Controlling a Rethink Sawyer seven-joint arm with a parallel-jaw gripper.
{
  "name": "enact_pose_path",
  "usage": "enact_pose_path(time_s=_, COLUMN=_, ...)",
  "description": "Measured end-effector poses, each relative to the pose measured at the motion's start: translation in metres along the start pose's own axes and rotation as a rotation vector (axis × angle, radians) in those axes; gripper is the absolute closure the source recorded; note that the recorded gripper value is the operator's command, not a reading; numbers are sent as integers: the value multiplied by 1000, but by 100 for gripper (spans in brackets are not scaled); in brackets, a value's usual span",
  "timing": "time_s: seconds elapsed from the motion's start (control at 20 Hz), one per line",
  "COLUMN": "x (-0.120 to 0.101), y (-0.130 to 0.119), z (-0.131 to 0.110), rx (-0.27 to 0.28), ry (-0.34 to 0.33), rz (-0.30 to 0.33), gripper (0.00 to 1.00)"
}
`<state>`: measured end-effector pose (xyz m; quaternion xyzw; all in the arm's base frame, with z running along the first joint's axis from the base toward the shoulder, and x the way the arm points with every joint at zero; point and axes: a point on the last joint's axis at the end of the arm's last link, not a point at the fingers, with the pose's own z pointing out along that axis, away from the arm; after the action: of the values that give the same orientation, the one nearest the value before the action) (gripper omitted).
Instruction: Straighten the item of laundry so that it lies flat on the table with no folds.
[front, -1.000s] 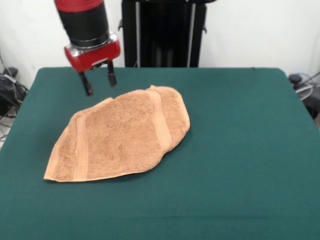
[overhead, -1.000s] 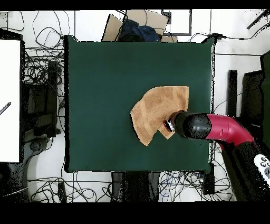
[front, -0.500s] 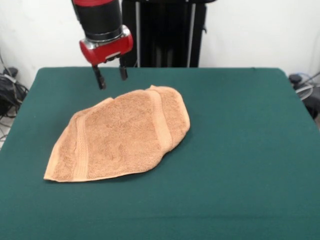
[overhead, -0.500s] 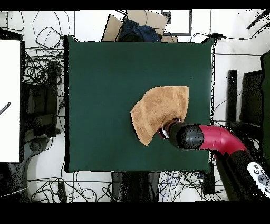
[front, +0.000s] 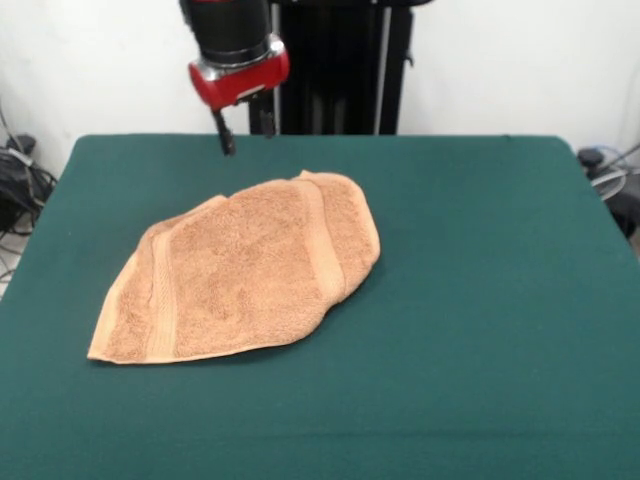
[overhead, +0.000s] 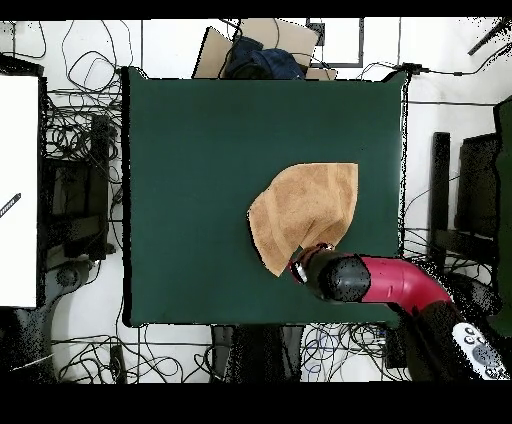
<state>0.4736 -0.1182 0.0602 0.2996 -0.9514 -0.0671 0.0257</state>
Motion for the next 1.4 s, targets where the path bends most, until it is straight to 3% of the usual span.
enact_pose_path(time_s=0.45, x=5, y=45, z=0, rx=9, ry=-9, rz=61, gripper=0)
enact_pose_path(time_s=0.9, x=21, y=65, z=2, rx=-11, ry=10, rz=126, gripper=0)
enact_pose_path(time_s=1.15, x=22, y=74, z=6, rx=-18, ry=30, rz=124, gripper=0)
enact_pose_path(time_s=1.4, x=7, y=84, z=5, rx=-6, ry=26, rz=105, gripper=0)
